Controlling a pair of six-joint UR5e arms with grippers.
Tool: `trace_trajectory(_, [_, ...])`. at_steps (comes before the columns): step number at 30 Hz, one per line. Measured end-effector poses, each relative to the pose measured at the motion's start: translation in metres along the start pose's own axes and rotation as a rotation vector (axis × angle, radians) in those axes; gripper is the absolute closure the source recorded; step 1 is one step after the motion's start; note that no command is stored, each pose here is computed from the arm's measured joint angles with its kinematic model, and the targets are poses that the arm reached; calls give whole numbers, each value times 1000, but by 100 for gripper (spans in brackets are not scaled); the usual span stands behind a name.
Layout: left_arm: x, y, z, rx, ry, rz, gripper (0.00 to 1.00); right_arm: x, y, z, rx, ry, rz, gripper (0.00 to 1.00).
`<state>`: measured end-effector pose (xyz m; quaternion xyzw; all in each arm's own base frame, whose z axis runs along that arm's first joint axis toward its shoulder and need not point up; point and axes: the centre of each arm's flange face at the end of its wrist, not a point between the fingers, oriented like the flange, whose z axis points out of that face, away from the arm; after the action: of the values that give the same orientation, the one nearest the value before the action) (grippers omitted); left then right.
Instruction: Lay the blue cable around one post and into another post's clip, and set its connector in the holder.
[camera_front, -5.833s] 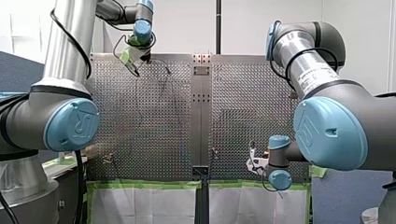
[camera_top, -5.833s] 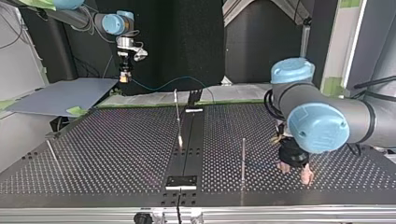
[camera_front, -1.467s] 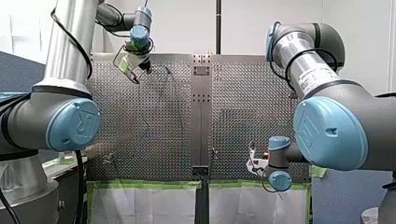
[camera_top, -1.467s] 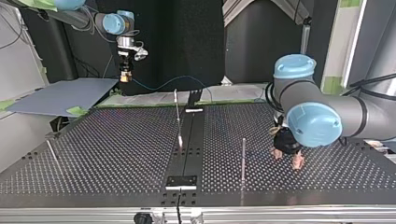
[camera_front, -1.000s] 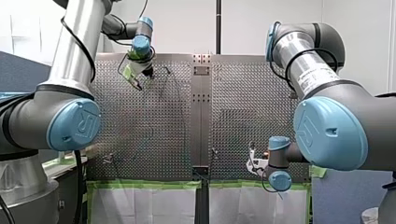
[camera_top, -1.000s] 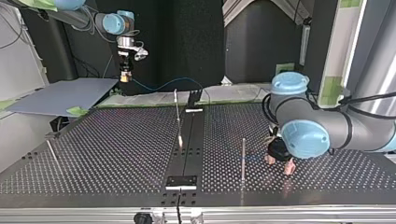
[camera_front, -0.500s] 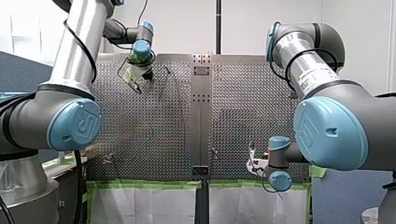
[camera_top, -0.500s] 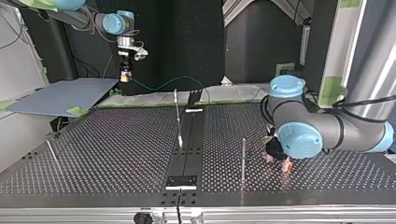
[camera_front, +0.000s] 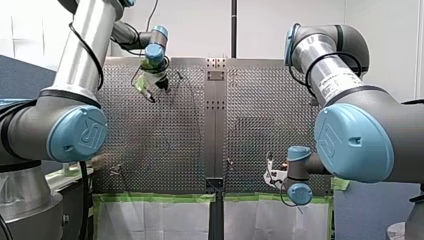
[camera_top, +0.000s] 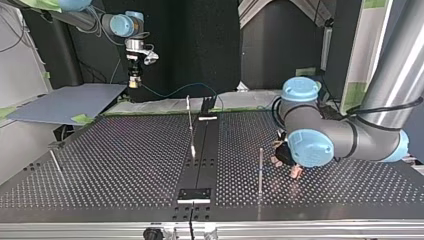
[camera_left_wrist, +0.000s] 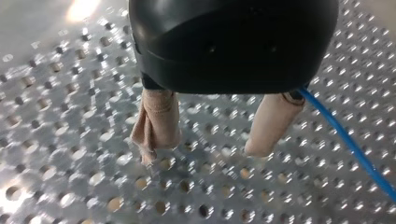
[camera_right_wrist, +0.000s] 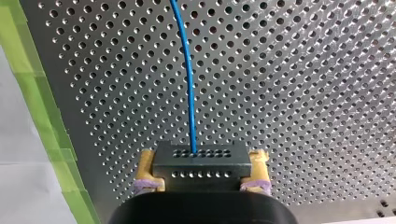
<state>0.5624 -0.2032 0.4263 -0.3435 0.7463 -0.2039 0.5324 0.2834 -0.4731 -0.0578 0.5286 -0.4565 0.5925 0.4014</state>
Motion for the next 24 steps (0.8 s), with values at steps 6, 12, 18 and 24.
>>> trace_trajectory(6, [9, -4, -7, 18, 45, -30, 0, 0, 0, 0, 0, 0, 0, 100])
trace_trajectory(12, [20, 0, -7, 35, 106, -85, 0, 0, 0, 0, 0, 1, 0, 100])
trace_trajectory(18, [14, -5, -16, 71, 131, -153, 0, 0, 0, 0, 0, 1, 1, 100])
trace_trajectory(24, [0, -10, -25, 78, 89, -202, 0, 0, 0, 0, 0, 2, 2, 100])
